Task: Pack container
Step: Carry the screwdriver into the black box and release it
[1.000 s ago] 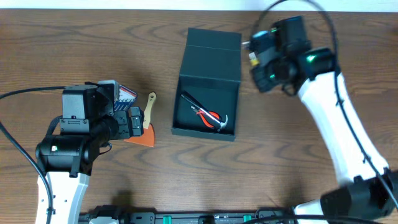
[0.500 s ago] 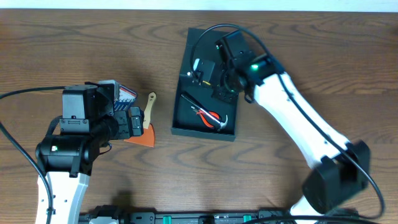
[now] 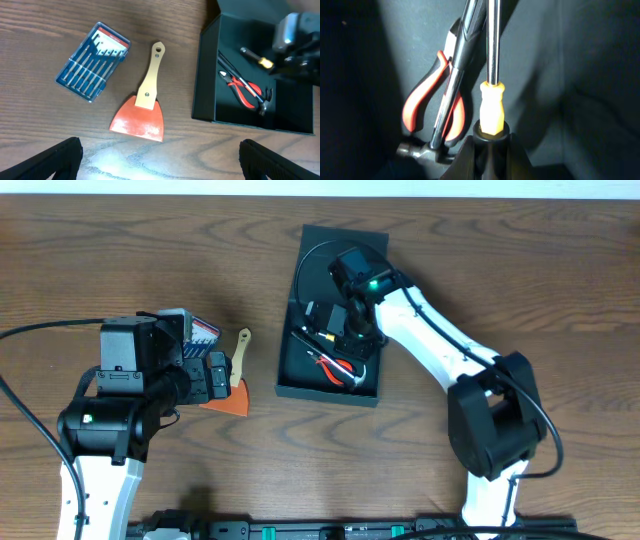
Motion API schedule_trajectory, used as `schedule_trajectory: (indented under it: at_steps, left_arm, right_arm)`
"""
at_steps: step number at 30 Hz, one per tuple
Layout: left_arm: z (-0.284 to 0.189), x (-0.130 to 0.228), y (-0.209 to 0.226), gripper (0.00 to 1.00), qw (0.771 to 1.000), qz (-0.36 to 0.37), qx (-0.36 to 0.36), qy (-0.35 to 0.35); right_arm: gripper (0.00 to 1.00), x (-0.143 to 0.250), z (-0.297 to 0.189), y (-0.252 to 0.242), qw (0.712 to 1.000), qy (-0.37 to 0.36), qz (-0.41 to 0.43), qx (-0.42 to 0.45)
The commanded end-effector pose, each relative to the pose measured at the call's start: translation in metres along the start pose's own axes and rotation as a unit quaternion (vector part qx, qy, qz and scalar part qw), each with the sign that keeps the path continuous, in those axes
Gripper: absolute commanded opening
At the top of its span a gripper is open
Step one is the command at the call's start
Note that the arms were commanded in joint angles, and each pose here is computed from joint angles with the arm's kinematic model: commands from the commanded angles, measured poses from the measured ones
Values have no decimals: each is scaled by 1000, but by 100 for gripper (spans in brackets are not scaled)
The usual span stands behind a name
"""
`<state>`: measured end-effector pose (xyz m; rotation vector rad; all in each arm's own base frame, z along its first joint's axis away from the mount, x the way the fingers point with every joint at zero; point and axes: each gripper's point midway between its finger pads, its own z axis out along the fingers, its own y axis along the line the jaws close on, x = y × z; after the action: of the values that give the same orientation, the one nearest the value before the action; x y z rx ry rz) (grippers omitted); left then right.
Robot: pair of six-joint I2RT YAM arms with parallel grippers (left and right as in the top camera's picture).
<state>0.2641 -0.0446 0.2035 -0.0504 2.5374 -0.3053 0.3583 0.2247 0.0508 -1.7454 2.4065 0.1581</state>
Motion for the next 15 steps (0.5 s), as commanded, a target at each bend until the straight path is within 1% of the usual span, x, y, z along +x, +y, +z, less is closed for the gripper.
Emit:
schedule_trajectory:
  at_steps: [1, 3, 5, 6, 7, 14, 15]
  left_arm:
    - [-5, -6, -1, 98, 1000, 3, -2, -10]
    - [-5, -6, -1, 99, 1000, 3, -2, -10]
    - [-5, -6, -1, 98, 1000, 3, -2, -10]
    - [-5, -6, -1, 98, 1000, 3, -2, -10]
    - [-5, -6, -1, 98, 1000, 3, -2, -10]
    - [-5, -6, -1, 98, 1000, 3, -2, -10]
    - [-5, -6, -1, 98, 1000, 3, -2, -9]
  right_arm:
    - [1, -1, 9, 3, 1000, 3, -6, -14]
    - [2, 0, 10, 3, 1000, 4, -6, -14]
    - [19, 0, 10, 3, 1000, 5, -5, -15]
    - [31, 0, 10, 4, 1000, 6, -3, -16]
    - [38, 1, 10, 4, 1000, 7, -2, -17]
    - [62, 1, 10, 4, 1000, 8, 3, -17]
    - [68, 1, 9, 4, 1000, 6, 7, -16]
